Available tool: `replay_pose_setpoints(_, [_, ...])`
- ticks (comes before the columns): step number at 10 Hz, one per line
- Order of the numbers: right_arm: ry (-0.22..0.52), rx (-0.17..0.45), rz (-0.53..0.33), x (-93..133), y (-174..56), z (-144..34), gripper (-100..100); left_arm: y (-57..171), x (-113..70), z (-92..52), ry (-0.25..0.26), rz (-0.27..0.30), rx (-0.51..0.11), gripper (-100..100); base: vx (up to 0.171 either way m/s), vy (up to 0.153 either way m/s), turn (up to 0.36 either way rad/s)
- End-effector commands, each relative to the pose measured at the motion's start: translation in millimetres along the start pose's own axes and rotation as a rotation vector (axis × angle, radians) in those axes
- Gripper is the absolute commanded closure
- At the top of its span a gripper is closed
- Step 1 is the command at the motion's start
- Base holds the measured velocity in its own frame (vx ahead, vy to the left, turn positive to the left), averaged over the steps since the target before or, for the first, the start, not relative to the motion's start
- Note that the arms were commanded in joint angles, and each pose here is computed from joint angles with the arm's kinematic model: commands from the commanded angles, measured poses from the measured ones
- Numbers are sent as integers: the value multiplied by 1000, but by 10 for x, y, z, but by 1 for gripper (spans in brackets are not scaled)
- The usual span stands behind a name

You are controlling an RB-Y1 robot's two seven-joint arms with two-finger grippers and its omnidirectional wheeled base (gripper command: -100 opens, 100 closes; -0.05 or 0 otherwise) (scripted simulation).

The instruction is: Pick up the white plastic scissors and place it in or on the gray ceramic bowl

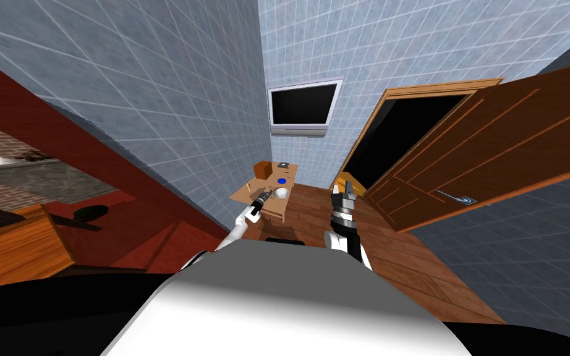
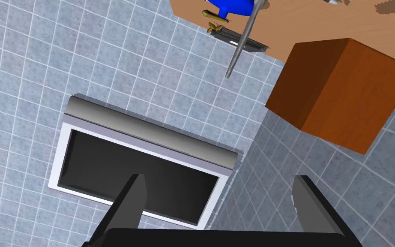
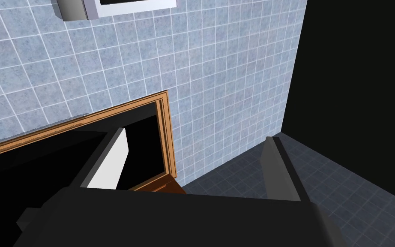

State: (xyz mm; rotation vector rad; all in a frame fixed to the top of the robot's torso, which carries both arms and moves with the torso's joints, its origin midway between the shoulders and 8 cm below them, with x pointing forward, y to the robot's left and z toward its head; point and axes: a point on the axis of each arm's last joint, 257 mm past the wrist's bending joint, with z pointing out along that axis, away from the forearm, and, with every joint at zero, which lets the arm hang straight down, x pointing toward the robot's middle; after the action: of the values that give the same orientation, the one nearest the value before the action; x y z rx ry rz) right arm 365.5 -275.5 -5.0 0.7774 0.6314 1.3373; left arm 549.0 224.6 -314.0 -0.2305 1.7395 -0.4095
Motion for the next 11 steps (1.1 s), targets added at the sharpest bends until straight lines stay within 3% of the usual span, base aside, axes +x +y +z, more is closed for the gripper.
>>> replay_pose_setpoints(1, [0,0,0,0,0,0,0,87,70,55,23,50,-17,-100,22,36,-217])
replay_pose_setpoints(2, [0,0,0,0,0,0,0,175,187,35,46,49,-34,-100,16,34,-98])
replay_pose_setpoints(3, [0,0,0,0,0,0,0,213,190,75,55,91,-40,-100,18,31,-166])
replay_pose_setpoints(5, [0,0,0,0,0,0,0,294,296,52,77,90,-56,-100,11,19,-39])
replay_pose_setpoints(9, [0,0,0,0,0,0,0,591,521,77,150,203,-102,-100,30,20,-162])
replay_pose_setpoints(11, [0,0,0,0,0,0,0,638,580,56,163,202,-110,-100,32,16,-36])
